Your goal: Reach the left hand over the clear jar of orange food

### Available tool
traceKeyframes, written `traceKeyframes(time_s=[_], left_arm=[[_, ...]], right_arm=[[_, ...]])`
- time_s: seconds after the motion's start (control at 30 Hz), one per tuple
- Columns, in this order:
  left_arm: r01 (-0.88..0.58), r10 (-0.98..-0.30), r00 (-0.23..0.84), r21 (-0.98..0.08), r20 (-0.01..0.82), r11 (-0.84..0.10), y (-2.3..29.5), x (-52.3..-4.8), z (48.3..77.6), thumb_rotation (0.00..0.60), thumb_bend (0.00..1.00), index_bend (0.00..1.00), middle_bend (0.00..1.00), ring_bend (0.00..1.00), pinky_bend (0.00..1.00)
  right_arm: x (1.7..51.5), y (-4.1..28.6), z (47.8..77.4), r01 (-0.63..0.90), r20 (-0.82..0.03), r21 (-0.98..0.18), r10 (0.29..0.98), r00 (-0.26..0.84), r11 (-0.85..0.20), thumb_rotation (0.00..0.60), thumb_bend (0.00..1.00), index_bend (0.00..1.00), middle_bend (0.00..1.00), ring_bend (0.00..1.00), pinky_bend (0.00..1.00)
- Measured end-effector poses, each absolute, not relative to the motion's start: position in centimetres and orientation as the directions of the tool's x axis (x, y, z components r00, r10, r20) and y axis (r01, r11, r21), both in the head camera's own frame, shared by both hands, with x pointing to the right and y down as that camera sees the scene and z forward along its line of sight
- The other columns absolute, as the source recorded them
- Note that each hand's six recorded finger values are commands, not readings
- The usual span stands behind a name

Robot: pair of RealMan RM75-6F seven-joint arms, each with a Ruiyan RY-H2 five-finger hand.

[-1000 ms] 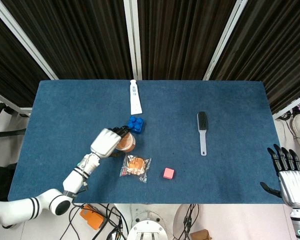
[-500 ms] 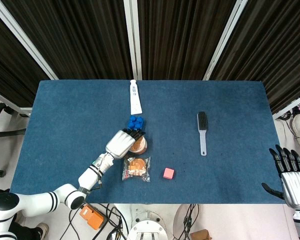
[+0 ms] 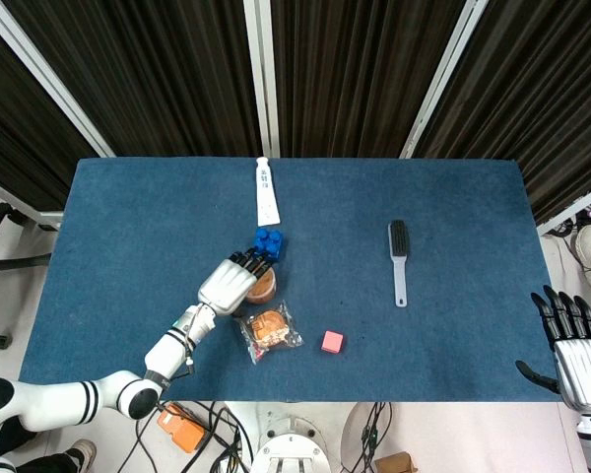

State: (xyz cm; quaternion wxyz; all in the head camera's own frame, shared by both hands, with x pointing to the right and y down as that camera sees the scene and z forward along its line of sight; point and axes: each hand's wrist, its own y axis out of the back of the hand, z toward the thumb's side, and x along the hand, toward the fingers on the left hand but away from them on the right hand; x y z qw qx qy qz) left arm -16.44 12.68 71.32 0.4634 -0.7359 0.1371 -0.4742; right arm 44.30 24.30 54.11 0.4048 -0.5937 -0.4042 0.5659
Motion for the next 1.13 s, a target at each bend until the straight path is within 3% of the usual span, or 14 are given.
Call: traceKeyframes(time_s=[0.17, 0.37, 0.53, 0.67, 0.9, 1.13], left_arm=[[0.225, -0.645, 0.509, -0.812, 0.570, -0.539, 12.6, -16.7, 70.1, 0.517, 0.00, 0.00, 0.01, 0.00, 0.21], [0.208, -0.685, 0.516, -0.851, 0.514, -0.482, 11.9, -17.6, 67.4, 0.509, 0.00, 0.00, 0.00, 0.00, 0.18], [0.230, -0.765, 0.474, -0.900, 0.436, -0.371, 11.5, -21.2, 63.7, 0.544, 0.00, 0.00, 0.00, 0.00, 0.17], [0.280, -0.846, 0.352, -0.908, 0.400, -0.313, 13.2, -27.0, 61.1, 0.570, 0.00, 0.00, 0.00, 0.00, 0.16], [0.239, -0.933, 0.044, -0.911, 0.356, -0.336, 19.1, -38.1, 58.9, 0.600, 0.03, 0.00, 0.00, 0.00, 0.15], [0.116, -0.954, -0.008, -0.947, 0.301, -0.300, 22.3, -43.1, 58.7, 0.600, 0.05, 0.00, 0.00, 0.00, 0.14]], right_arm=[[44.2, 24.3, 54.2, 0.018, -0.346, -0.938, 0.938, 0.032, -0.347, 0.600, 0.21, 0.00, 0.00, 0.00, 0.00], [44.1, 24.4, 54.3, 0.012, -0.347, -0.938, 0.937, 0.034, -0.348, 0.600, 0.21, 0.00, 0.00, 0.00, 0.00], [44.0, 24.4, 54.4, 0.003, -0.351, -0.936, 0.935, 0.039, -0.352, 0.600, 0.21, 0.00, 0.00, 0.00, 0.00], [43.6, 24.5, 54.8, -0.010, -0.363, -0.932, 0.931, 0.047, -0.363, 0.600, 0.21, 0.00, 0.00, 0.00, 0.00], [43.0, 24.8, 55.5, -0.040, -0.381, -0.924, 0.923, 0.049, -0.379, 0.600, 0.21, 0.00, 0.00, 0.00, 0.00], [42.7, 24.9, 55.9, -0.047, -0.391, -0.920, 0.919, 0.055, -0.389, 0.600, 0.21, 0.00, 0.00, 0.00, 0.00]])
